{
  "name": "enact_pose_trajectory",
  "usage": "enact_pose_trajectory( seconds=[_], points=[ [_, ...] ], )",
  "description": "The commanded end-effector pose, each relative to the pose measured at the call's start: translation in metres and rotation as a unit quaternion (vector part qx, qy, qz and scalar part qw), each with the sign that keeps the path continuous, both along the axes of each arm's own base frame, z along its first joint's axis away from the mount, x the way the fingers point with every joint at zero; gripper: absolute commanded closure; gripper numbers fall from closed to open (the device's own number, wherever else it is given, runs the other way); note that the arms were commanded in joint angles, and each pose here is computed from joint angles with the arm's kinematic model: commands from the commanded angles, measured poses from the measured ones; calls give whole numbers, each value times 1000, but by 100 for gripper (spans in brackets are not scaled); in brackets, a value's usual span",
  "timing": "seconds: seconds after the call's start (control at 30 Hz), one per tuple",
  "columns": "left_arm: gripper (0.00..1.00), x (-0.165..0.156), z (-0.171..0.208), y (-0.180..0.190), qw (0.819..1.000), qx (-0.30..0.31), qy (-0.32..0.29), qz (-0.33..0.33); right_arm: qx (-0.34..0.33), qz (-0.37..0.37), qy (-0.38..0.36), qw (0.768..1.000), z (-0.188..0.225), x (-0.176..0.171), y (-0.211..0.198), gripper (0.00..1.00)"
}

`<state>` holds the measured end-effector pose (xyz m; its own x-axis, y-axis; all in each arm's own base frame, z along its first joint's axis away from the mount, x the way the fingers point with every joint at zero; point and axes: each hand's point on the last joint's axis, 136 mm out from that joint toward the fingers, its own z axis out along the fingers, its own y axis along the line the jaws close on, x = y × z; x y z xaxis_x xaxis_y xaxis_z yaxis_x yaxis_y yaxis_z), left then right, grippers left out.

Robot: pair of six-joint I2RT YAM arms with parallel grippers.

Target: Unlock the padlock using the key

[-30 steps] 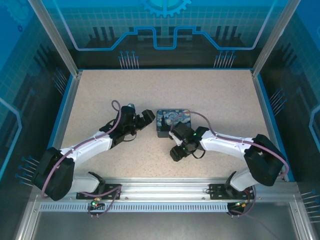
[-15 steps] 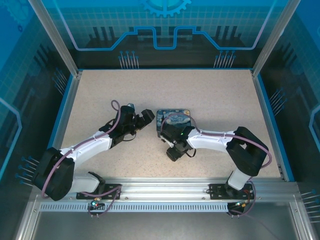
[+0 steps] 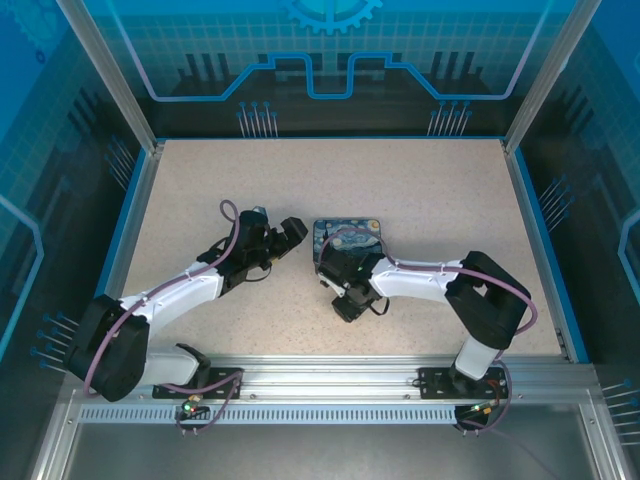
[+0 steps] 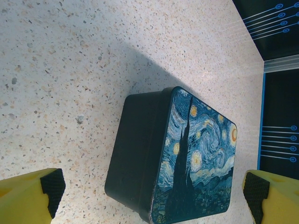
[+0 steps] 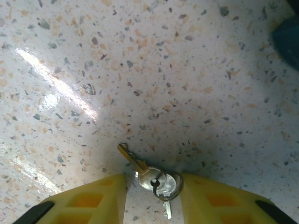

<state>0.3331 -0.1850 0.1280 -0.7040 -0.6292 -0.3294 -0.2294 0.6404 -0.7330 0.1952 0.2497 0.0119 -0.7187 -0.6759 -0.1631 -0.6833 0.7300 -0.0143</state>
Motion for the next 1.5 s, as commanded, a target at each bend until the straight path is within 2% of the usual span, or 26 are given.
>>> enact_pose_trajectory(
  seconds=[0.0,0.13,0.43,0.87,1.47],
  points=[
    [1,-4,2,2,1000,-9,-1,-3,-19,7,10,1000,-18,-4,-1,68],
    [1,-4,2,3,1000,-10,-2,-2,-19,7,14,1000,-20,-5,-2,74],
    [1,-6,4,1,1000,-14,-2,-5,39,-17,45,998,-13,-7,1,100],
    [1,-8,2,2,1000,-14,2,-5,135,-54,50,988,24,5,4,100],
    [1,-9,-5,-2,1000,-21,12,-12,149,-78,69,983,15,2,-1,100]
  ],
)
